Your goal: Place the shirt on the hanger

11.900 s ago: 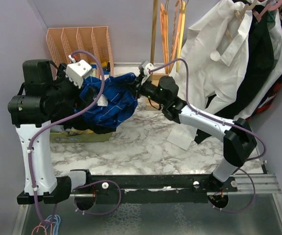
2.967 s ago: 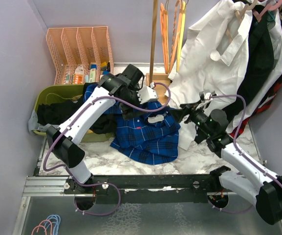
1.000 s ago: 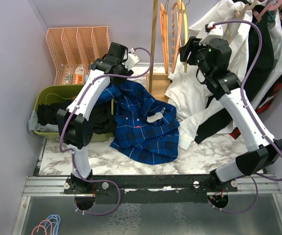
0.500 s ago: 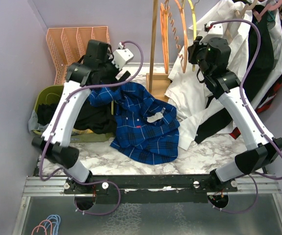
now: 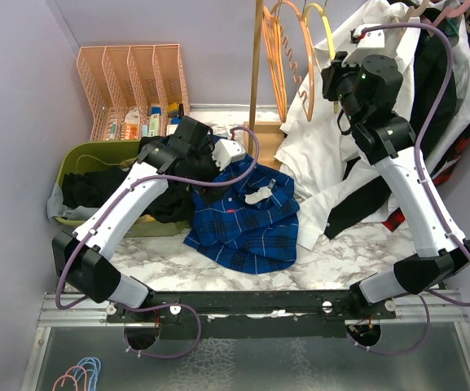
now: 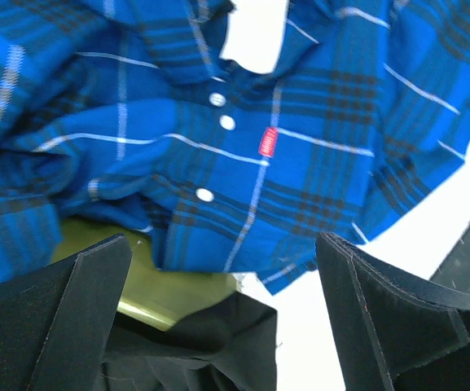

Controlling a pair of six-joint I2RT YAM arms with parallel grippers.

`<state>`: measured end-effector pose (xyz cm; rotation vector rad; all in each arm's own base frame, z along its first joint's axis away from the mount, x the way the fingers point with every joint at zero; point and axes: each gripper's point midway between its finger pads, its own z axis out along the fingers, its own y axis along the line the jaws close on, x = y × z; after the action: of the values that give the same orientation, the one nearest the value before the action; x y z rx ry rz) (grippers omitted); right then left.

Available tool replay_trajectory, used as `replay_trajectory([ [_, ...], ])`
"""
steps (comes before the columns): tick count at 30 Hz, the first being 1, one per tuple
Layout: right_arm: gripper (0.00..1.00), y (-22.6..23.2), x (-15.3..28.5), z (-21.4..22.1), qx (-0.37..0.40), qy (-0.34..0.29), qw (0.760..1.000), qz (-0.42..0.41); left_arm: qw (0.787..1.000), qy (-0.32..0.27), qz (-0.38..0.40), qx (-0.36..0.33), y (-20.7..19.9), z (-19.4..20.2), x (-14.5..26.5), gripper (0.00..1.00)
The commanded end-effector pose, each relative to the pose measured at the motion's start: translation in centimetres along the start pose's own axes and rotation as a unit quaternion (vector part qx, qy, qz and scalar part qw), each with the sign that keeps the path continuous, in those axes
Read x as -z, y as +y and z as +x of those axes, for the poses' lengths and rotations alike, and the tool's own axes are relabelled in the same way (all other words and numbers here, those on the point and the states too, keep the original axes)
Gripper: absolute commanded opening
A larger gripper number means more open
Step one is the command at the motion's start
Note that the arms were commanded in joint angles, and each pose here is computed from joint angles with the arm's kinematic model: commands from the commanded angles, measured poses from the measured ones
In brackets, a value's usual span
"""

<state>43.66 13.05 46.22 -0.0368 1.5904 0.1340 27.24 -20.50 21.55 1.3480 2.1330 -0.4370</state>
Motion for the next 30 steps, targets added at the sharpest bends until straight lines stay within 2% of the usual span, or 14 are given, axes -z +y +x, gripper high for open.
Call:
replay_trajectory([
  [1,0.01,-1.5,3.8,-6.5,-0.010,-0.071,0.997,0.015,0.986,-0.057,-0.145,0.051,5.7,-3.7,0.6,0.99],
  [4,0.01,-2.3,5.3,-6.2,-0.013,-0.074,0.997,0.026,0.979,-0.052,-0.182,0.074,7.4,-3.9,0.4,0.99],
  [10,0.01,-3.1,7.1,-6.3,-0.017,-0.087,0.996,0.033,0.986,-0.069,-0.094,0.120,4.6,-4.2,-2.5,0.99],
  [13,0.01,-3.3,7.8,-6.6,-0.017,-0.086,0.996,0.033,0.983,-0.068,-0.087,0.145,4.4,-4.2,-3.4,0.99],
  [17,0.01,-3.5,9.5,-5.1,-0.025,-0.064,0.997,0.026,0.974,-0.080,-0.119,0.176,5.3,-5.1,-4.1,0.99],
  [20,0.01,-3.8,11.3,-2.7,-0.039,-0.031,0.998,0.024,0.969,-0.077,-0.154,0.175,5.7,-5.5,-5.1,0.99],
  [27,0.01,-5.7,18.4,3.5,-0.090,0.025,0.995,0.029,0.968,-0.068,-0.219,0.103,4.6,-6.6,-9.0,0.98],
  [30,0.01,-5.2,21.7,6.0,-0.138,0.055,0.989,0.005,0.956,-0.049,-0.268,0.110,6.1,-5.6,-11.0,0.87],
])
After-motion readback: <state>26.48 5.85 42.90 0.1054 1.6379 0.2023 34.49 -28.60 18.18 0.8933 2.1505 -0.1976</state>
